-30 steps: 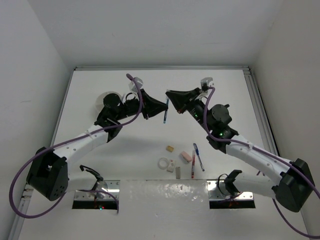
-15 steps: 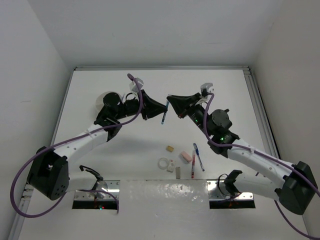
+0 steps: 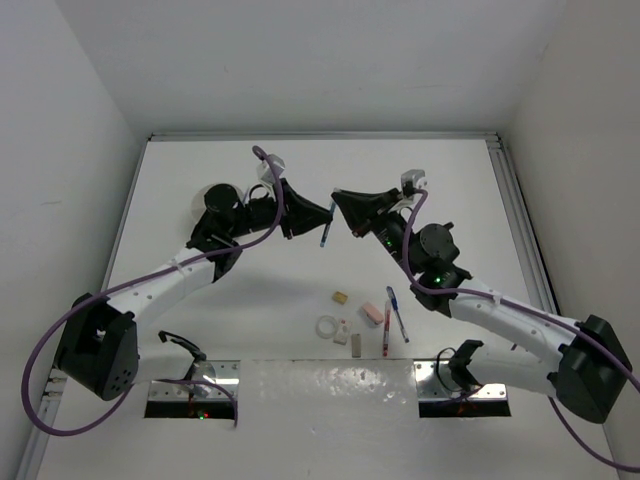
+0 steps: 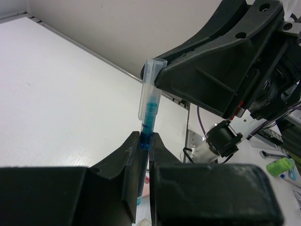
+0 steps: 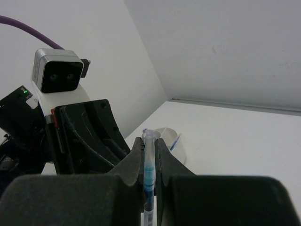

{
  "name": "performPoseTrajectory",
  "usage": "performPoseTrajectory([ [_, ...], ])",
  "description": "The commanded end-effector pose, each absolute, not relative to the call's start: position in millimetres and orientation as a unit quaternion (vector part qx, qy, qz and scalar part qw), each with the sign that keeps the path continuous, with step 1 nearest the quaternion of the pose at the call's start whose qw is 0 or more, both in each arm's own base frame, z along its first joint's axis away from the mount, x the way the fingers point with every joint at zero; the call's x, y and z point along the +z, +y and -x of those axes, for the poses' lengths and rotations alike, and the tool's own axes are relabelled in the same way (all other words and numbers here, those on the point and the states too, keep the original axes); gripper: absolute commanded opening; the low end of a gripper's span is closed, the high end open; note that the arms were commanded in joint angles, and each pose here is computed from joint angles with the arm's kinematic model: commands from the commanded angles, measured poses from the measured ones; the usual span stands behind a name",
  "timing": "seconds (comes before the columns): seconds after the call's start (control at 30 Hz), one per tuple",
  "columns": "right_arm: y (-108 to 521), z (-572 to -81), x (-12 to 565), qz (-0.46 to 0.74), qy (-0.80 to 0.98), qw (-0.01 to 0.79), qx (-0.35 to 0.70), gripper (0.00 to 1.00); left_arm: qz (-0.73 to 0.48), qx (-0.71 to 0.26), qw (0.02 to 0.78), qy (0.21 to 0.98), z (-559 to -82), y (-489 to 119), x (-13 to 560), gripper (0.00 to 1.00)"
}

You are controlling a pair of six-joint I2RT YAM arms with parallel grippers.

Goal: Sort the stationery into containers
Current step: Close the pen cap on the pen.

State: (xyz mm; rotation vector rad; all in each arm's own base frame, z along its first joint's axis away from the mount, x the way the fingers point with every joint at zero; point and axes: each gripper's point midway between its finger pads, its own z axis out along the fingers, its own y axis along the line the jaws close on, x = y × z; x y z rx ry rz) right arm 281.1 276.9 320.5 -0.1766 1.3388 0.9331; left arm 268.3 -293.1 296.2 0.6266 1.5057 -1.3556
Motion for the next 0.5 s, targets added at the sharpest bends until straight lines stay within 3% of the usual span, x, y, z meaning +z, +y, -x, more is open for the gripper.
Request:
performPoseTrajectory([
  [0.0,313,-246,237,0.154,0.677,0.578,0.429,0.00,-0.223,-0.531,0.628,0.524,-296,-269,386,0.00],
  [0.47,315,-226,170,0.178,0.732,0.526,0.395,0.00,-0.225,-0.513,0.649,0.515,-306,-260,391,0.00],
])
